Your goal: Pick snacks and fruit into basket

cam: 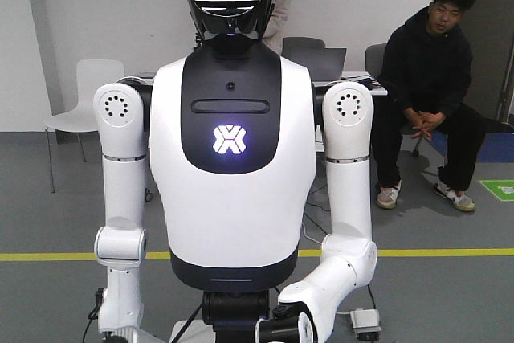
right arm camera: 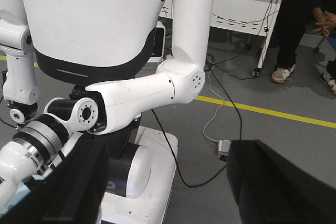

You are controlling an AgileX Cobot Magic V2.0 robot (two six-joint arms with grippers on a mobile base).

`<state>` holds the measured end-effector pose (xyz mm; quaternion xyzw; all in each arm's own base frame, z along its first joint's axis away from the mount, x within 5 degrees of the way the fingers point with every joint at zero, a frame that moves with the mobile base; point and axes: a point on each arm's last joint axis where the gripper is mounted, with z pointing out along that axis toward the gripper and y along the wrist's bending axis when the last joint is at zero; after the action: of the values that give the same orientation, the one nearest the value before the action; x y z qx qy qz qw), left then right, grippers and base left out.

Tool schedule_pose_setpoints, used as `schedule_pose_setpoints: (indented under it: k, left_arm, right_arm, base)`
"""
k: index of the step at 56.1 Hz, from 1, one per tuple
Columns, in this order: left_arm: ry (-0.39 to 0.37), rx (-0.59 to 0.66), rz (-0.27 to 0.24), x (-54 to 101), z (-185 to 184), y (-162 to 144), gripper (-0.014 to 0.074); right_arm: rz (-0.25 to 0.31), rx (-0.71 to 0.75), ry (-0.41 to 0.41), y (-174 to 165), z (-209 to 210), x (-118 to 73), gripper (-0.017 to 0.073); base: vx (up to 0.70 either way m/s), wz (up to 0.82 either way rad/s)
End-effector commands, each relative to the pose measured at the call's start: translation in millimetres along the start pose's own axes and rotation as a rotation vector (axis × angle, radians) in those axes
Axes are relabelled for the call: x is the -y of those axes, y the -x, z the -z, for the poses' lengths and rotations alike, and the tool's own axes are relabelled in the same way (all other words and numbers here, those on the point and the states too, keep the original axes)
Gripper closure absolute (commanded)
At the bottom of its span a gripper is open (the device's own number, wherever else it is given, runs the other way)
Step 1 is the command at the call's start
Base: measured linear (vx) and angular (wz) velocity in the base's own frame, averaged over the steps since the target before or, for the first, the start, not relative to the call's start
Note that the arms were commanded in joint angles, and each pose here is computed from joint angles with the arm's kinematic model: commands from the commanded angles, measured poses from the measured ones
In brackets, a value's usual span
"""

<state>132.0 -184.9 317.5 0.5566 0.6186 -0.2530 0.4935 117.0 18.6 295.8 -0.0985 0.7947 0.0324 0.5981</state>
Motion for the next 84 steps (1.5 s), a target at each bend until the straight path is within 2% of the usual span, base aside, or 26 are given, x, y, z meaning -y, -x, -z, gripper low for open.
schedule_pose_setpoints:
  k: [1, 5, 13, 17, 23, 34, 46, 63, 72, 78, 84]
  left_arm:
    - [0.033, 0.086, 0.012, -1.9, 13, 19, 0.0359]
    - [-0.021, 0.087, 0.02, 3.0, 13, 19, 0.0358]
    - [-0.179, 0.057, 0.028, 15.2, 8, 15, 0.0358]
    - [-0.223, 0.038, 0.034, 17.7, 4, 12, 0.0358]
    - [-0.241, -0.018, 0.025, 15.9, -9, 3, 0.0358]
    - [-0.258, -0.099, 0.065, 11.4, -33, -14, 0.0356]
    - [-0.22, -0.175, 0.09, 4.0, -55, -31, 0.0295]
    - [-0.232, -0.181, 0.099, 4.7, -57, -33, 0.0046]
    - [-0.228, -0.177, 0.097, 4.4, -56, -32, 0.0018]
    - [-0.17, -0.144, 0.079, 0.4, -48, -24, 0.002]
    - [-0.028, -0.074, 0.036, -8.6, -30, -10, 0.002]
  right_arm:
    - [0.016, 0.101, -0.037, 16, 3, 3.9, 0.0027]
    - [0.016, 0.101, -0.037, 16, 3, 3.9, 0.0027]
    - [0.017, 0.1, -0.037, 16, 3, 3.9, 0.0027]
    - [0.017, 0.1, -0.037, 16, 3, 3.9, 0.0027]
    - [0.017, 0.1, -0.037, 16, 3, 3.9, 0.0027]
    - [0.017, 0.1, -0.037, 16, 3, 3.9, 0.0027]
    - [0.017, 0.1, -0.037, 16, 3, 3.9, 0.0027]
    - [0.017, 0.101, -0.037, 16, 3, 3.9, 0.0027]
    - [0.017, 0.101, -0.037, 16, 3, 3.9, 0.0027]
    - [0.017, 0.1, -0.037, 16, 3, 3.9, 0.0027]
    - [0.017, 0.1, -0.037, 16, 3, 3.9, 0.0027]
  base:
    - [0.0, 0.0]
    - [0.0, 0.0]
    - [0.0, 0.0]
    - [0.0, 0.0]
    - [0.0, 0.0]
    - [0.0, 0.0]
    - [0.0, 0.0]
    - [0.0, 0.0]
    - [0.0, 0.0]
    - [0.0, 0.0]
    - [0.0, 0.0]
